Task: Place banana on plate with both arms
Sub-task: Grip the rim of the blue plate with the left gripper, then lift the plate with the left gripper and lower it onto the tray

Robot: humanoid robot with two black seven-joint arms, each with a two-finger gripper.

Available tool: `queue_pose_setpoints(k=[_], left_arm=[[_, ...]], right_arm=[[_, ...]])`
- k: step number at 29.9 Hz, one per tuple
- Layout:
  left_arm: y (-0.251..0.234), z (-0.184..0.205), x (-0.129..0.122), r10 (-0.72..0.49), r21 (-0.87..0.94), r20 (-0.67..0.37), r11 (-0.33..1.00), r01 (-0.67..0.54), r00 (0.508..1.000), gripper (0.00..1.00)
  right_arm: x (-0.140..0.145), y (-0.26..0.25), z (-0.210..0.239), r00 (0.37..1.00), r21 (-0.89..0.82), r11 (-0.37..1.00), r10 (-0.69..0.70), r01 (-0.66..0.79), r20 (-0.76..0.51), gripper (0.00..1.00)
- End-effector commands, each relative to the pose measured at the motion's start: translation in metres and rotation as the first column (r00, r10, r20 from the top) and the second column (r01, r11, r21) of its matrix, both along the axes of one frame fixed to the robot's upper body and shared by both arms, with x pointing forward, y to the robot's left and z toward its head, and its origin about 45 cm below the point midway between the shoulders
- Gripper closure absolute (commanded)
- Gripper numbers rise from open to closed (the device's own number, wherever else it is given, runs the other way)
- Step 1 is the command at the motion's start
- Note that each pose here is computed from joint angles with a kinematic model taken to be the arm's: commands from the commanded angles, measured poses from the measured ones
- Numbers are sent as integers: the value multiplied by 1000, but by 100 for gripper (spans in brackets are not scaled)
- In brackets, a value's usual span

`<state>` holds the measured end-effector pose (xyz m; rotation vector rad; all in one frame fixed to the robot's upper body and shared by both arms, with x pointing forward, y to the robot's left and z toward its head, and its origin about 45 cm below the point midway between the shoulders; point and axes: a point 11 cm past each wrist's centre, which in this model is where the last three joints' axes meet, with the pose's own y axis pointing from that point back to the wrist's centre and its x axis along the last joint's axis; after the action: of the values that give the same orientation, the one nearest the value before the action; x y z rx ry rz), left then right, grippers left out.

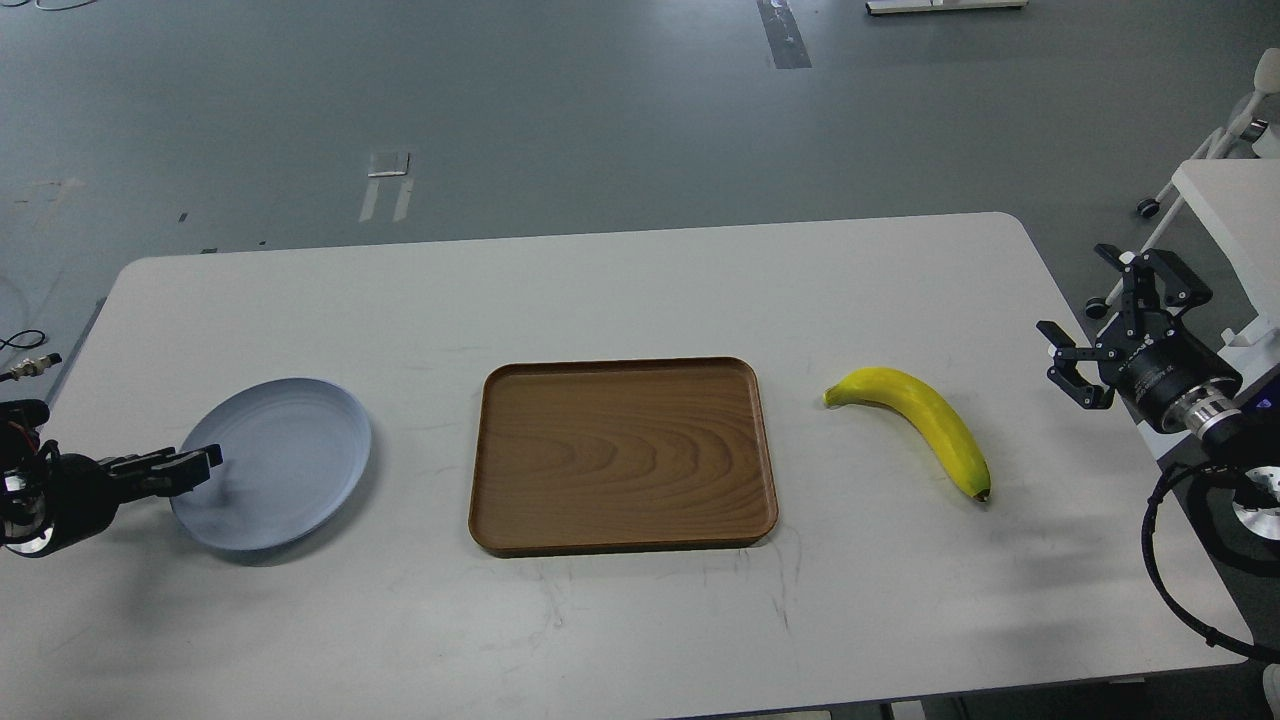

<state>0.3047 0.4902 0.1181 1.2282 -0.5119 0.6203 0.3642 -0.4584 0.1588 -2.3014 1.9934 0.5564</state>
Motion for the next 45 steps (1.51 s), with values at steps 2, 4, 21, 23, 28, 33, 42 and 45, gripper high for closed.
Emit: queue_pose_setpoints(k=[2,4,21,23,28,33,42,45], left_arm=[[-1,1,1,5,-8,6,1000,-5,1000,100],[-1,1,2,4,-8,7,1000,-4,1000,100],[-36,72,54,28,-231,89,973,-6,996,100],[-58,90,66,-31,-259,117,964,61,993,100],[-121,115,78,-212,-276,178,927,256,961,100],[-173,110,87,-400,-210,135,883,420,907,100],[-273,74,100,-555,-231,92,796,560,827,100],[-289,62,107,-573,-205,71,793,574,816,100]], right_arm=[[0,0,1,1000,1,1000,-1,1,2,0],[0,-1,1,1000,0,1000,-2,2,2,0],[1,-2,3,1000,-3,1000,-6,6,7,0],[2,-5,3,1000,-8,1000,-12,12,8,0],[2,-9,5,1000,-18,1000,-19,19,11,0],[-1,-18,9,999,-34,999,-32,33,12,0],[-5,-35,8,998,-73,995,-67,67,3,0],[-5,-35,8,998,-72,995,-68,68,5,0]])
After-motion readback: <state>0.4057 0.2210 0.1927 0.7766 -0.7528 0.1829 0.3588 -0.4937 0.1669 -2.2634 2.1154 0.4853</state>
